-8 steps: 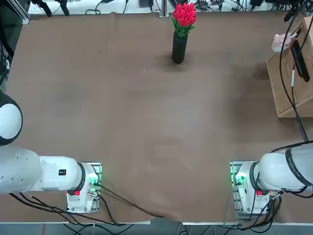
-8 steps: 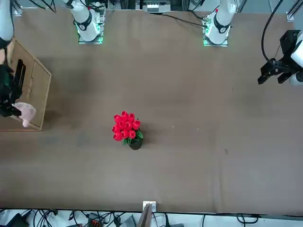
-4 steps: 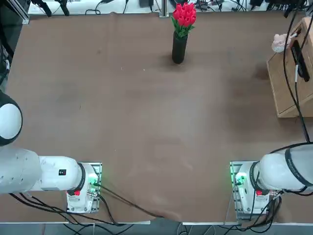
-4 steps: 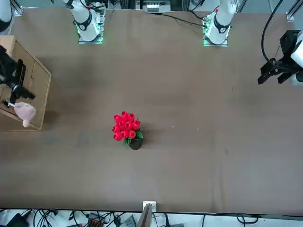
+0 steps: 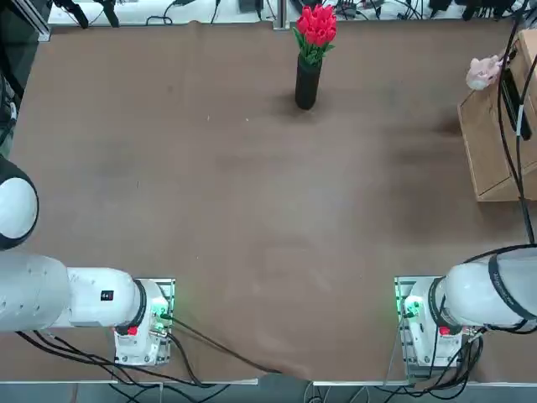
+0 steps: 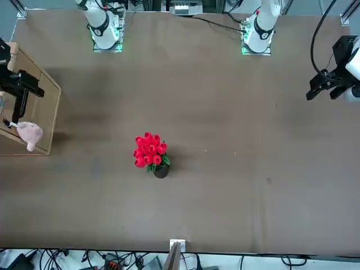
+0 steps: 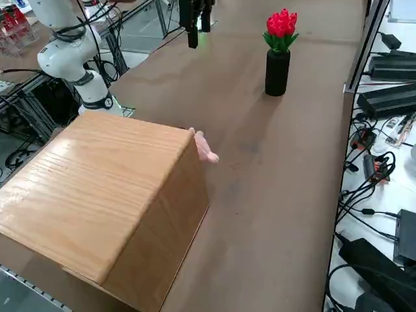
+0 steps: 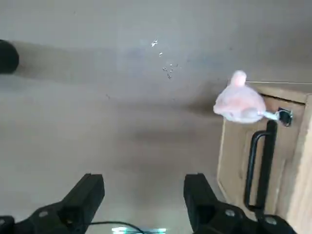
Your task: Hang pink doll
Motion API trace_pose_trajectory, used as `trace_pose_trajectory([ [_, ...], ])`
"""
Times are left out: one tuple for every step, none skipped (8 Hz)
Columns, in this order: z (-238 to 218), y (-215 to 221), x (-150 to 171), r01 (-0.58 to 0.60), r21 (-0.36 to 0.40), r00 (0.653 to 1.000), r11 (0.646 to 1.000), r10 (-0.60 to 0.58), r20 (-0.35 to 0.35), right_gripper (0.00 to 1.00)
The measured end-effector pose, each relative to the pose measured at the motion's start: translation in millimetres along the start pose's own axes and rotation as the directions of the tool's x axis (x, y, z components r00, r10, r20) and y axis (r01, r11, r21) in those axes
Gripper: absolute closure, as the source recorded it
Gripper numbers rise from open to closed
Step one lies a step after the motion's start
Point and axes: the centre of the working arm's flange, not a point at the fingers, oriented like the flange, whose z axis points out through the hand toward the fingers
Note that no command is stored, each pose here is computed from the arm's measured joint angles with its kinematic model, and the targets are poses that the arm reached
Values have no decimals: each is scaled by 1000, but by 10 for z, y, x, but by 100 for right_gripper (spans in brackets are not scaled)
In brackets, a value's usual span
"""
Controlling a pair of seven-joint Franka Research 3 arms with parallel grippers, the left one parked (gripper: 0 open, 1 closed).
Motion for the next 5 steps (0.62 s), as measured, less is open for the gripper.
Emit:
trace_pose_trajectory([
  [15,-21,-8,-14,-6,999,1000,13,-48,0],
  [59,-49,-111,-40,-5,995,999,40,-96,0],
  [79,-97,-299,-111,23,988,994,112,-106,0],
  [56,-151,-464,-170,49,980,984,174,-96,0],
  [36,-190,-549,-171,50,980,984,175,-92,0],
])
